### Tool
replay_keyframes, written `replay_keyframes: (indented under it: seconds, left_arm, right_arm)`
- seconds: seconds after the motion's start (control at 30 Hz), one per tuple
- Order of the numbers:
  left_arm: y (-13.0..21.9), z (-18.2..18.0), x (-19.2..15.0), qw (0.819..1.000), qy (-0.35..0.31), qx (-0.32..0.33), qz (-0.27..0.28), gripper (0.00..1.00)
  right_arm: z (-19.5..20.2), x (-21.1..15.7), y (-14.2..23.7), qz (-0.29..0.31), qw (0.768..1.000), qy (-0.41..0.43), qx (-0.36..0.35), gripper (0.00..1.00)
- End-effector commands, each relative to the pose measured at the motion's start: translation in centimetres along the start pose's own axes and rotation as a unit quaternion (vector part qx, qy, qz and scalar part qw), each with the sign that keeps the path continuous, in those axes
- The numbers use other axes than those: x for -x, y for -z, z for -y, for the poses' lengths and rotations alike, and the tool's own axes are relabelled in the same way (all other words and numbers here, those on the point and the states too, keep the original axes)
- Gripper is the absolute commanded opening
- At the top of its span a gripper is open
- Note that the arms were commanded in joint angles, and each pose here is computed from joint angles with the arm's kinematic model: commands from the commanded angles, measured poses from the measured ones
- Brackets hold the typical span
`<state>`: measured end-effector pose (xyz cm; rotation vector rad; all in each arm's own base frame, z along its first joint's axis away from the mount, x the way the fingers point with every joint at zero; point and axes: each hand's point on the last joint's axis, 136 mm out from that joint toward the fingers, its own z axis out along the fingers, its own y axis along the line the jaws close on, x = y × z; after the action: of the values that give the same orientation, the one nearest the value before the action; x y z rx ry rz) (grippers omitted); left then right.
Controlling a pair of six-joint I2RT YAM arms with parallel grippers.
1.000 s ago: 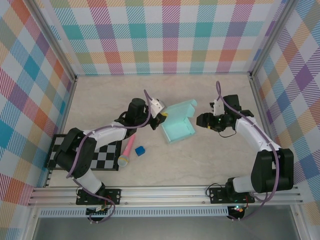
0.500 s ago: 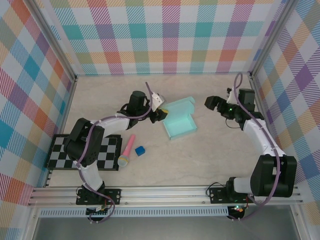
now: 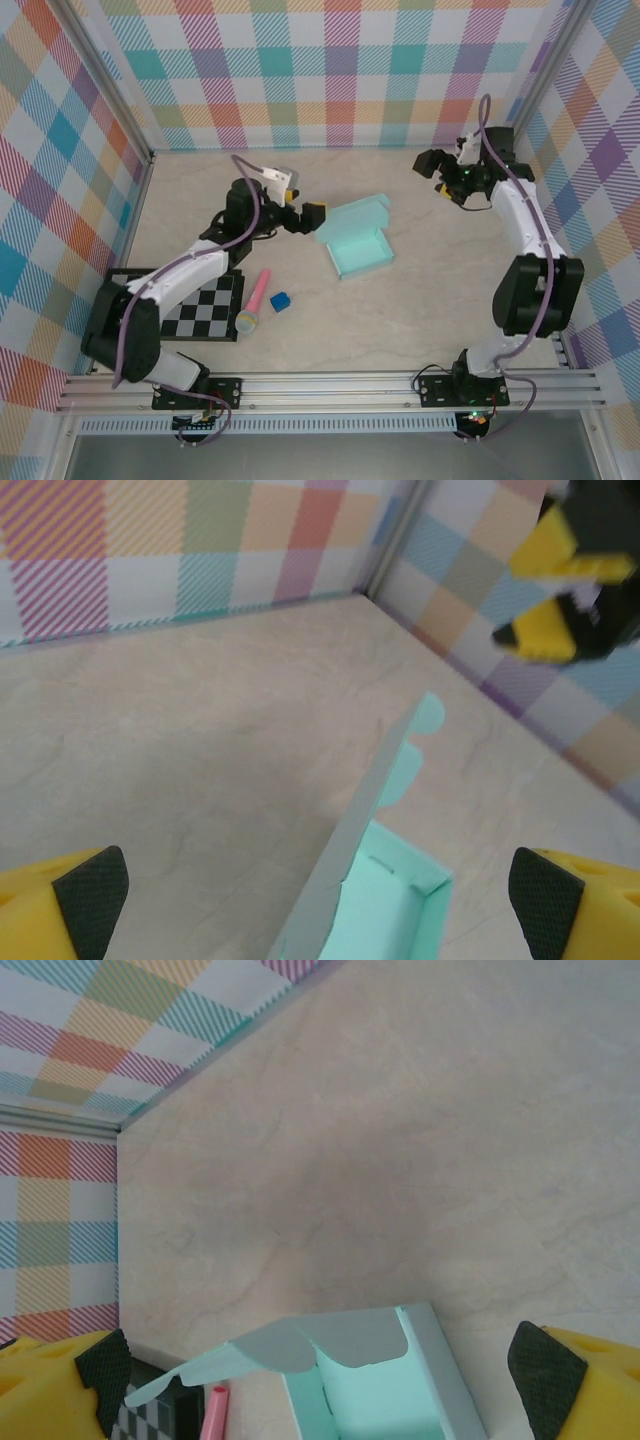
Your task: Fold the paper box
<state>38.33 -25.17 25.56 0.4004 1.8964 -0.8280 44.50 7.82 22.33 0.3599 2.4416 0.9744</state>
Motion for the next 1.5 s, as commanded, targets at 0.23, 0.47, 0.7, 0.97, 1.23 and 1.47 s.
replay_keyframes:
  seconds: [0.23, 0.47, 0.7, 0.97, 1.23, 1.47]
  left_arm:
    - [-0.9, -4.8, -8.0, 0.899, 0.409, 0.125, -0.098, 1.00]
    - [-5.0, -5.8, -7.0, 0.847, 0.522, 0.092, -0.050, 0.96]
    - [-6.9, -5.8, -7.5, 0.831, 0.548, 0.077, -0.061, 0.82]
    - [-8.3, -6.1, -7.5, 0.832, 0.545, 0.072, -0.073, 0.75]
    - [-6.5, -7.0, -7.9, 0.832, 0.541, 0.086, -0.088, 0.79]
    - [-1.0, -10.1, -6.3, 0.883, 0.438, 0.144, -0.084, 0.88]
  right_arm:
    - [-1.7, -3.3, -5.6, -0.128, 0.976, -0.163, 0.069, 1.00]
    - [-2.0, -6.8, -7.6, -0.176, 0.955, -0.220, 0.090, 1.00]
    - [-1.7, -7.8, -8.8, -0.185, 0.945, -0.250, 0.102, 0.92]
    - [-2.5, -7.9, -9.9, -0.199, 0.943, -0.247, 0.103, 0.87]
    - [-1.4, -6.8, -8.3, -0.180, 0.958, -0.215, 0.061, 0.93]
    - [-2.3, -5.9, -6.3, -0.127, 0.989, 0.067, 0.022, 0.86]
